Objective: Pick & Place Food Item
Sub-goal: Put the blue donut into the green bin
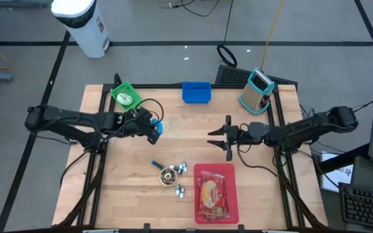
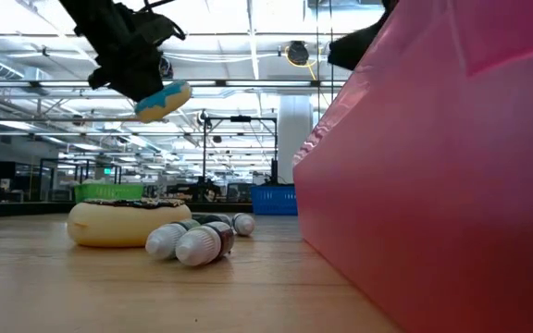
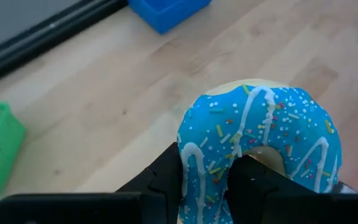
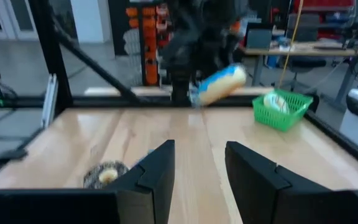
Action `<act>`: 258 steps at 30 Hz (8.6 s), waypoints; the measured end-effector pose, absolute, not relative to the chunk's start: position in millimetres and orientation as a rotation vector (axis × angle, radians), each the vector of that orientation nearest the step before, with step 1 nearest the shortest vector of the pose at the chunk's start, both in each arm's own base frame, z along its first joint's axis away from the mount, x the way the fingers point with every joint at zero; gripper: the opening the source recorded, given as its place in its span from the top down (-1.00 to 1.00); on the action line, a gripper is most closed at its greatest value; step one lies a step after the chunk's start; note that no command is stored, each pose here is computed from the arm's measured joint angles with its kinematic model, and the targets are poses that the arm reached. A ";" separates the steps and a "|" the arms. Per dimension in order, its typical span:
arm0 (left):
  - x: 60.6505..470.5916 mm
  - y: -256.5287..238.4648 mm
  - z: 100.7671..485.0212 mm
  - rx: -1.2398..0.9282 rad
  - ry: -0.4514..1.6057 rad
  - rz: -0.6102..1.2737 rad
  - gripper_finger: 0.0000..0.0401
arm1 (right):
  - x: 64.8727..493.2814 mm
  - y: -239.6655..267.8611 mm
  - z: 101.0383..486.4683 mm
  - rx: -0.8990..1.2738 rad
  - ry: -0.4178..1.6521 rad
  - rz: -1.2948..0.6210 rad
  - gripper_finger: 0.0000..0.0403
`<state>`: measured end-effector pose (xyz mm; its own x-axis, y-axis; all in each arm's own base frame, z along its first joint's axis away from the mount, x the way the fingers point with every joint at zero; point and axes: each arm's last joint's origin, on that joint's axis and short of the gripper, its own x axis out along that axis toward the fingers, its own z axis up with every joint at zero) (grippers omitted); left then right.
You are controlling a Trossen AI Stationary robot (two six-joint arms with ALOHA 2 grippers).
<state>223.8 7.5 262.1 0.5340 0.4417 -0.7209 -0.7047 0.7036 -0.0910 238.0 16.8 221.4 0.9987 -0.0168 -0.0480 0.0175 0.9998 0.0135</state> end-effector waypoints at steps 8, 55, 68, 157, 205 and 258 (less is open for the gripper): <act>226.7 13.4 263.7 -0.386 0.707 0.704 0.49 | 245.3 10.0 210.3 0.042 0.080 -0.050 0.36; 279.3 3.1 281.1 0.137 0.407 0.526 0.49 | 363.6 -19.0 228.6 0.226 -0.044 -0.288 0.05; 268.9 -0.8 295.0 0.051 0.344 0.469 0.15 | 364.0 -16.6 229.9 0.191 -0.045 -0.209 0.82; 221.6 26.8 335.6 -0.372 0.220 0.170 0.91 | 349.1 -15.5 238.2 0.139 0.134 0.315 0.21; 91.2 154.4 181.3 -1.158 -0.096 1.571 0.87 | 347.7 -8.6 229.3 0.196 0.239 0.323 -0.04; 96.0 189.4 147.6 -1.230 -0.156 1.683 0.77 | 347.6 -8.6 228.6 0.194 0.246 0.322 -0.04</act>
